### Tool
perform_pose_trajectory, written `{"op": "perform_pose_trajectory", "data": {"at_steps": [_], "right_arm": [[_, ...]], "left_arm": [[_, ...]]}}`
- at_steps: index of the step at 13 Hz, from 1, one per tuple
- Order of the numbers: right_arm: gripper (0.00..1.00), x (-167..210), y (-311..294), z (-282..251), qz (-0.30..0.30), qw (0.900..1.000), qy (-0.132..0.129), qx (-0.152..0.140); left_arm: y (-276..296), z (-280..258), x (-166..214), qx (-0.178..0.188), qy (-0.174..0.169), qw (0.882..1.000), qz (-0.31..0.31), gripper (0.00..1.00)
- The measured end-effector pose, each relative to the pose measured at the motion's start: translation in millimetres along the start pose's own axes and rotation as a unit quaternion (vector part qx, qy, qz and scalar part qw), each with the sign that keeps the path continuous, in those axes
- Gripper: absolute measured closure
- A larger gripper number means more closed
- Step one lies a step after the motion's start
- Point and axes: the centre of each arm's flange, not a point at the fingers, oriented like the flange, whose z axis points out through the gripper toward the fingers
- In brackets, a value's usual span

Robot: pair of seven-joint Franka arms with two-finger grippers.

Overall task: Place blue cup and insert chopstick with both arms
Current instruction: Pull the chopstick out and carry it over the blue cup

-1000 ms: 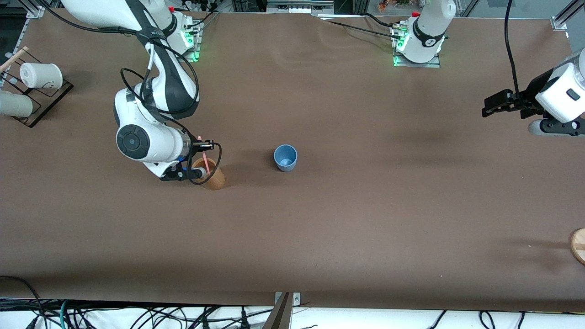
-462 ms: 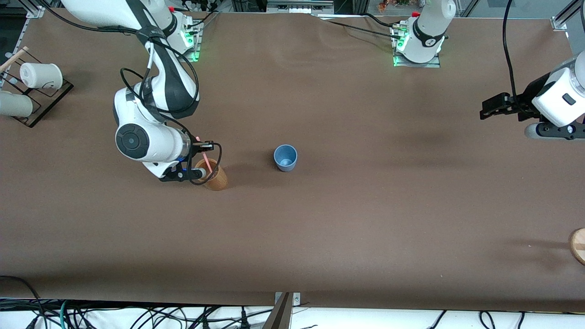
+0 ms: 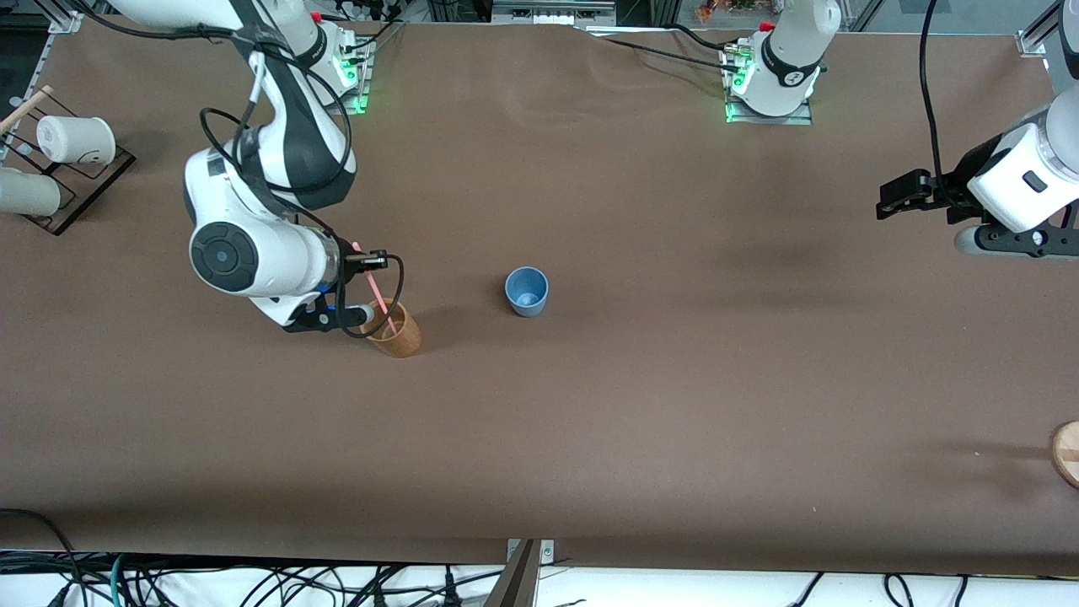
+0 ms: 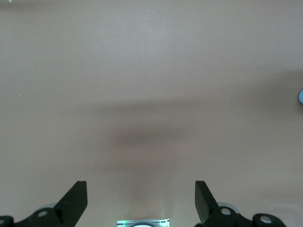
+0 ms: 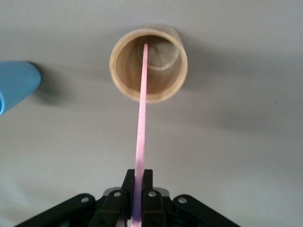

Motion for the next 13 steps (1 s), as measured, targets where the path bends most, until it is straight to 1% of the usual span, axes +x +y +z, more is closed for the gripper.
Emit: {"op": "perform_pose_trajectory", "data": {"at_steps": [2,4,7,10,13], "right_arm": [[0.91,-15,-4,-33,0.0,1.0,-0.009,-0.002],[0.91,-29,-17,-56,0.013,1.0,-0.01,-0.002],[0.91,-54,-80,-70,0.054,0.998,-0.004,0.006],[0.91,-77,-153,-57,0.091,0.995,-0.006,0.036],[0.91,-82,-211,-27,0.104,0.992,-0.019,0.071]], "left_arm": [[0,0,0,0.0,0.0,1.0,0.0,0.0],[0,0,0,0.0,0.0,1.0,0.0,0.0],[-1,0,0,0.0,0.0,1.0,-0.001,0.0],[-1,0,0,0.0,0.001,1.0,-0.001,0.0],[-1,0,0,0.0,0.001,1.0,-0.001,0.0]]}}
